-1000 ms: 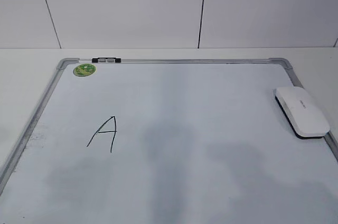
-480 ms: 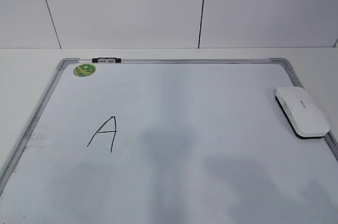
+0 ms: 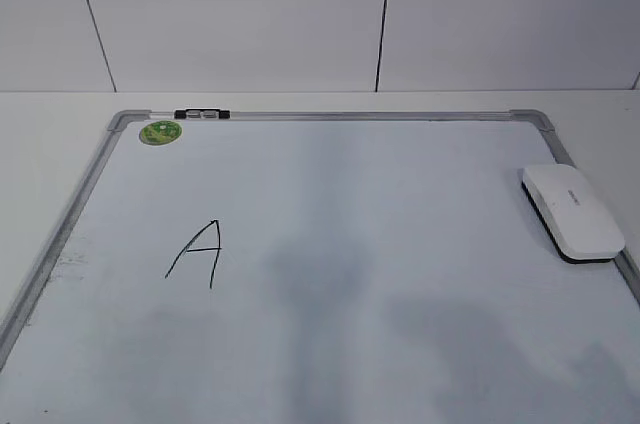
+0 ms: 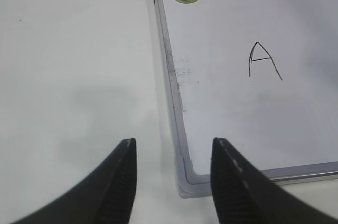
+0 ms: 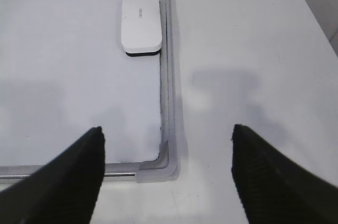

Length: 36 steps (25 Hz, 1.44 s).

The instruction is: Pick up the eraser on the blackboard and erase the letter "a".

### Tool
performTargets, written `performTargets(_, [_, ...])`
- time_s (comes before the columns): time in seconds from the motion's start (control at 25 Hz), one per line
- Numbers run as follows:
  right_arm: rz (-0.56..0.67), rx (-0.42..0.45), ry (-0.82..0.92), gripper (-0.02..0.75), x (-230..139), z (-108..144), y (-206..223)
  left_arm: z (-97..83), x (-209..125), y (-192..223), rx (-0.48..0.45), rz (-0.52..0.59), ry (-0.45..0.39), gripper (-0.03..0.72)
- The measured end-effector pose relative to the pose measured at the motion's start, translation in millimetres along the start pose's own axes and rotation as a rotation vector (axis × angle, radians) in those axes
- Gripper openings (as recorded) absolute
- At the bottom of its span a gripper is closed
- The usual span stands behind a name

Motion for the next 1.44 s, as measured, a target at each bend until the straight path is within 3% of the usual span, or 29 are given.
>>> performTargets(1.44, [0.0,0.0,0.0,0.592,0.0,0.0,0.0,-0.4,0.1,0.0,-0.004,-0.001,0.0,0.279])
Point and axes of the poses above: a point on each arm's last joint axis where the gripper is mounted, y pointing out along that axis toward the gripper, z along the wrist's bending axis when the last joint is at zero, x = y × z, the point moved 5 cm from there along y, pointing out along that axis toward the gripper, and after that the axes turned 6 degrees about y, right-handed, at the moved point
